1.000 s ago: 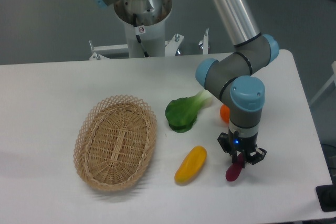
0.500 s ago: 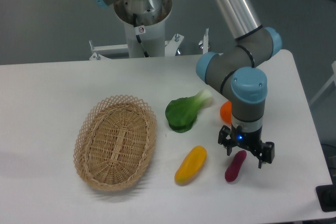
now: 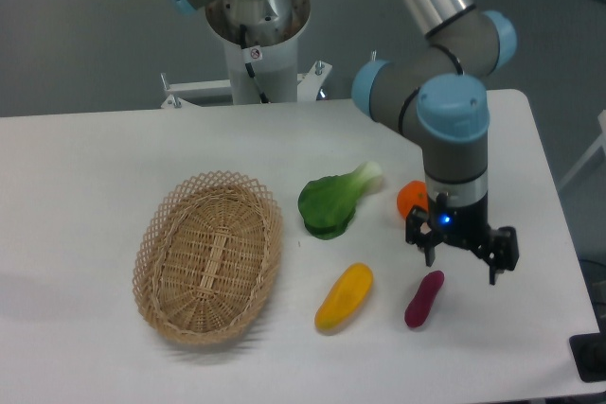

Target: Place the sweet potato on the table

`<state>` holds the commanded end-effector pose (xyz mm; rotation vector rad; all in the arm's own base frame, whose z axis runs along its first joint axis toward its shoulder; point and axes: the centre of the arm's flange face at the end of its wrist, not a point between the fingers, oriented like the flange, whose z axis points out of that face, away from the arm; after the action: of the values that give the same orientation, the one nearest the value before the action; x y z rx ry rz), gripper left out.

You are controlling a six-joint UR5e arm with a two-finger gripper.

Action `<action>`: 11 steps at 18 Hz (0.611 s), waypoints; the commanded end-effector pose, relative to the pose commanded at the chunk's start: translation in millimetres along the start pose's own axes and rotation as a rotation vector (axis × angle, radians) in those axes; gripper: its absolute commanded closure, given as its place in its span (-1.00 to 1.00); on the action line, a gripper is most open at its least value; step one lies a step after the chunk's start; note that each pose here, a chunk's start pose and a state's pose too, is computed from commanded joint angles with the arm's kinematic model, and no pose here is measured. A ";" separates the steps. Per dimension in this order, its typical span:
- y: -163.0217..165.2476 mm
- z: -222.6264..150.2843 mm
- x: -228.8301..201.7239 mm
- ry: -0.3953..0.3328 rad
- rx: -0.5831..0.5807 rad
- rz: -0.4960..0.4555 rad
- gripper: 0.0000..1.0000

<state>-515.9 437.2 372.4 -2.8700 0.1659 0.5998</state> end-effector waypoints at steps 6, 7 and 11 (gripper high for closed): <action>54.5 -40.3 -9.1 0.147 -0.081 0.091 -1.00; 66.6 -42.4 -11.2 0.170 -0.087 0.133 -1.00; 89.3 -53.7 -15.0 0.196 -0.088 0.266 -1.00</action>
<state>-522.4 339.4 410.9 -3.0135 0.5723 0.3750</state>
